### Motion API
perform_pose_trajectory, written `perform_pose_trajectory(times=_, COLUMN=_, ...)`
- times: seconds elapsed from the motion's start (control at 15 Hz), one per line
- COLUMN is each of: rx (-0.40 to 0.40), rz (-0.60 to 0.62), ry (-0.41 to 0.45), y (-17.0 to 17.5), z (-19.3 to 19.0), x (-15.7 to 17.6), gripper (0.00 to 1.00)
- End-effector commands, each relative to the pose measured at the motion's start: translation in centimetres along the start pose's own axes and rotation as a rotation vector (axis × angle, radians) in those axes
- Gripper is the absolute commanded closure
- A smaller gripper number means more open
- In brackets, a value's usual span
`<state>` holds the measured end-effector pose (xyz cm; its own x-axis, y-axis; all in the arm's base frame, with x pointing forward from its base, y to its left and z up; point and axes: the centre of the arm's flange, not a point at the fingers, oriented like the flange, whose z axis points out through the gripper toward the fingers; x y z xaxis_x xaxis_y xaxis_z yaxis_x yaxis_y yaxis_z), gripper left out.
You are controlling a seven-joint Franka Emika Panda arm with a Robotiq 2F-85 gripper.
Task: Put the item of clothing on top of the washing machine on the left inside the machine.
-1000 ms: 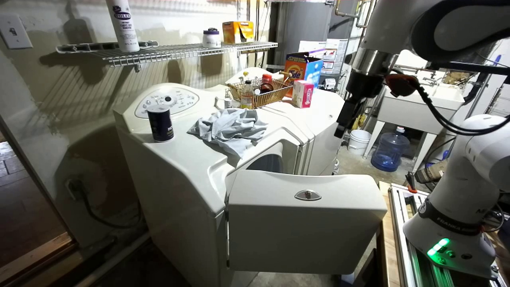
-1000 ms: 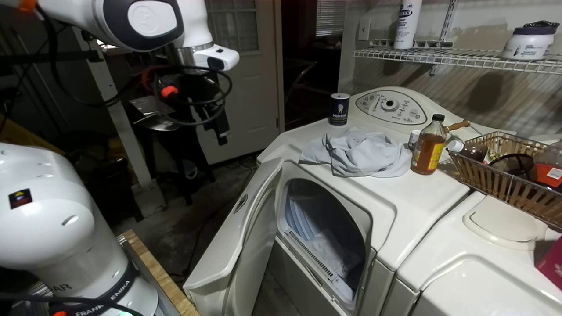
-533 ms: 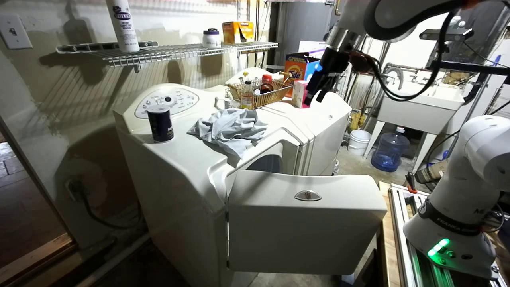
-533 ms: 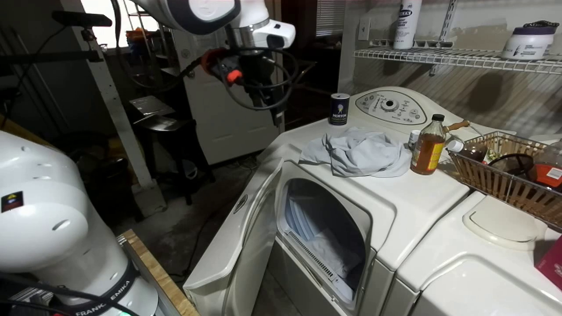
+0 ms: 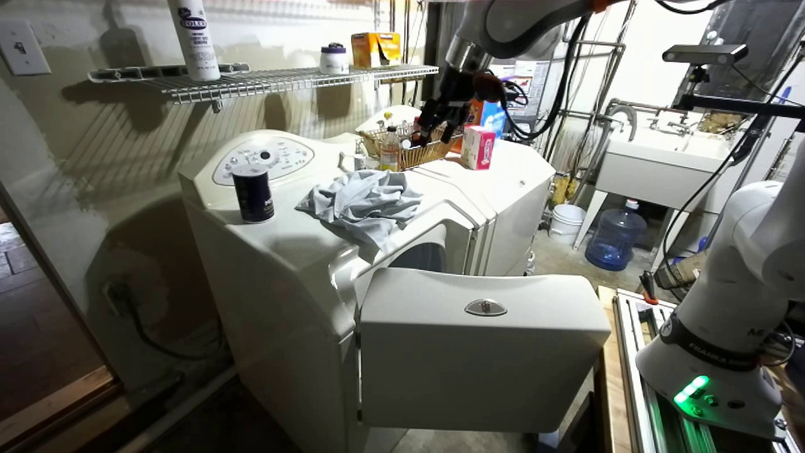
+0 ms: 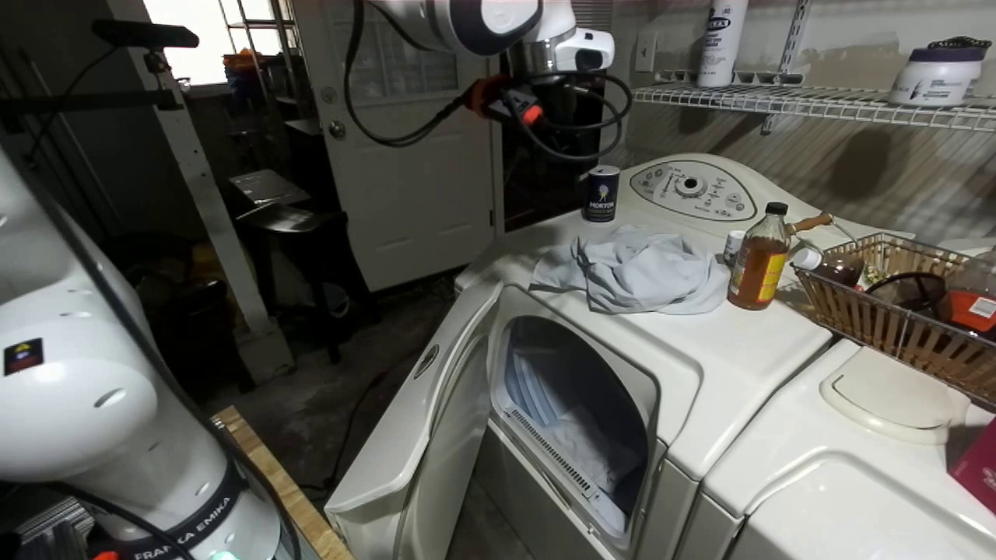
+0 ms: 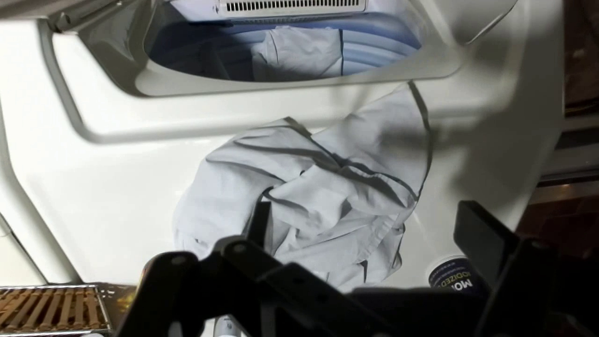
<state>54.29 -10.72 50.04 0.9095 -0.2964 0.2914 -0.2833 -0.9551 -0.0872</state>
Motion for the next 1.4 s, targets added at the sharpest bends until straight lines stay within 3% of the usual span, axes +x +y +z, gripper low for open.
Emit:
perform_pose_trajectory(times=0.0, rx=-0.019, rz=-0.011, ry=-0.012, y=-0.4, z=3.3, x=8.2, gripper=0.00)
perform_pose_trajectory(times=0.27, rx=-0.030, rz=-0.014, ry=0.010, y=-0.8, z=7.4, x=12.7, gripper=0.00)
perform_pose_trajectory(times=0.6, rx=-0.061, rz=0.023, ry=-0.007, y=-0.2, z=13.1, x=15.8, gripper=0.00)
perform_pose_trajectory(times=0.67, rx=-0.050, rz=0.002, ry=-0.003, y=-0.4, z=11.3, x=12.3, gripper=0.00)
perform_pose_trajectory(times=0.8, rx=-0.054, rz=0.003, ry=-0.014, y=-0.2, z=12.6, x=12.4, gripper=0.00)
perform_pose_trajectory(times=1.33, rx=-0.051, rz=0.002, ry=-0.001, y=-0.4, z=11.7, x=12.6, gripper=0.00)
